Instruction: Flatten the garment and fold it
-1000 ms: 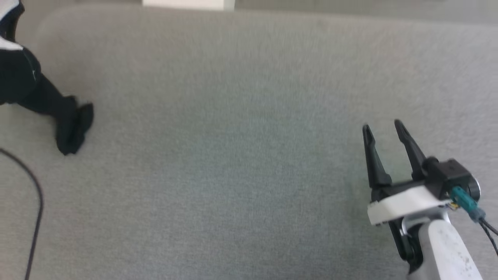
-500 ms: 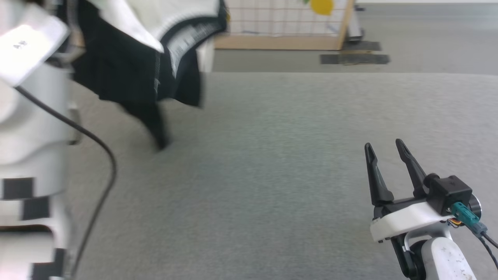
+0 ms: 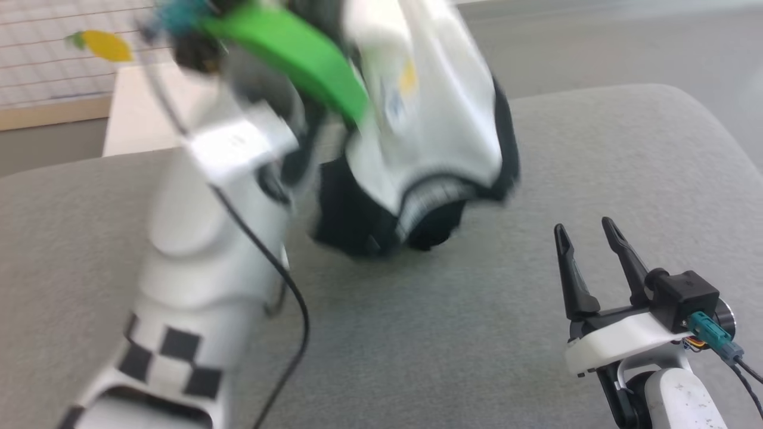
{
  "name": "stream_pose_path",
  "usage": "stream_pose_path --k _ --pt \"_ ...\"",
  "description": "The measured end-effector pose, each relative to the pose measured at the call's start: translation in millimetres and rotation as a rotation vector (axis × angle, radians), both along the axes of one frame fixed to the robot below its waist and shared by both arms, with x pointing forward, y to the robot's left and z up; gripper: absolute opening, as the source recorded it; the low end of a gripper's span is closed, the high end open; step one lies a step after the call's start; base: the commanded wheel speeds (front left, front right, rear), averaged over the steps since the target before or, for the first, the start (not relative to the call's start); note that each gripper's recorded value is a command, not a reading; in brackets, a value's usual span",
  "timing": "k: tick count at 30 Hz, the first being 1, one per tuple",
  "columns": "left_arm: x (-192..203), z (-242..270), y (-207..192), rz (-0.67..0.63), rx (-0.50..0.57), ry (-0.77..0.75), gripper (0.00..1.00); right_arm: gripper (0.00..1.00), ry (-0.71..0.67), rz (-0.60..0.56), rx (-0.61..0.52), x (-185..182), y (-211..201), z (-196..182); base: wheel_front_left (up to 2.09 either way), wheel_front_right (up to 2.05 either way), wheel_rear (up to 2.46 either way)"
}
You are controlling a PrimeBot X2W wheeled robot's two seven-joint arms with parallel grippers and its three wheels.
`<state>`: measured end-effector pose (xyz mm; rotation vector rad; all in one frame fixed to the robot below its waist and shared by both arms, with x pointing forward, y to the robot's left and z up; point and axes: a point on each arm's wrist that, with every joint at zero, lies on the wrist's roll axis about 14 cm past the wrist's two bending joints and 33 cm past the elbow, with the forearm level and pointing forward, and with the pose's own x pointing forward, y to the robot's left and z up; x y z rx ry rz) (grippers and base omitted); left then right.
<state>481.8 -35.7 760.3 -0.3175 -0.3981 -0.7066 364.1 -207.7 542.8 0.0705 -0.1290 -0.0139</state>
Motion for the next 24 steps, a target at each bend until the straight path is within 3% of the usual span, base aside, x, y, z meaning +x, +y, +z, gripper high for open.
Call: stream_pose_path --k 5,10,15,16,17,18,21,24 --pt "-5.2 -137.1 -42.3 -0.089 0.263 0.324 0.0 1.0 0.008 -0.036 -0.003 -7.5 -11.3 -1.5 0.0 0.0 0.0" --pt "-50.8 -279.2 -52.6 -0.199 0.592 0.678 0.0 1.0 0.023 -0.054 -0.003 -10.9 -16.7 -5.6 0.0 0.0 0.0" --pt "-88.7 -341.8 -46.2 -0.284 0.747 0.887 0.0 1.0 0.036 -0.054 -0.001 -10.9 -16.2 -10.0 0.0 0.0 0.0" --pt "-91.3 -344.9 -45.5 -0.29 0.749 0.906 0.16 1.0 0.038 -0.052 0.0 -10.6 -15.7 -10.5 0.0 0.0 0.0" --pt "-92.1 -345.4 -45.3 -0.293 0.747 0.912 0.67 1.0 0.039 -0.05 0.0 -10.1 -15.1 -10.9 0.0 0.0 0.0" --pt "-91.9 -344.3 -45.7 -0.294 0.739 0.91 1.0 1.0 0.04 -0.049 0.0 -9.7 -14.8 -11.2 0.0 0.0 0.0" --pt "-82.7 -328.6 -48.6 -0.272 0.657 0.846 1.0 1.0 0.04 -0.04 0.003 -7.6 -12.3 -11.6 0.0 0.0 0.0" --pt "-58.8 -286.8 -48.9 -0.202 0.47 0.697 1.0 1.0 0.036 -0.03 0.004 -4.5 -9.2 -10.7 0.0 0.0 0.0"
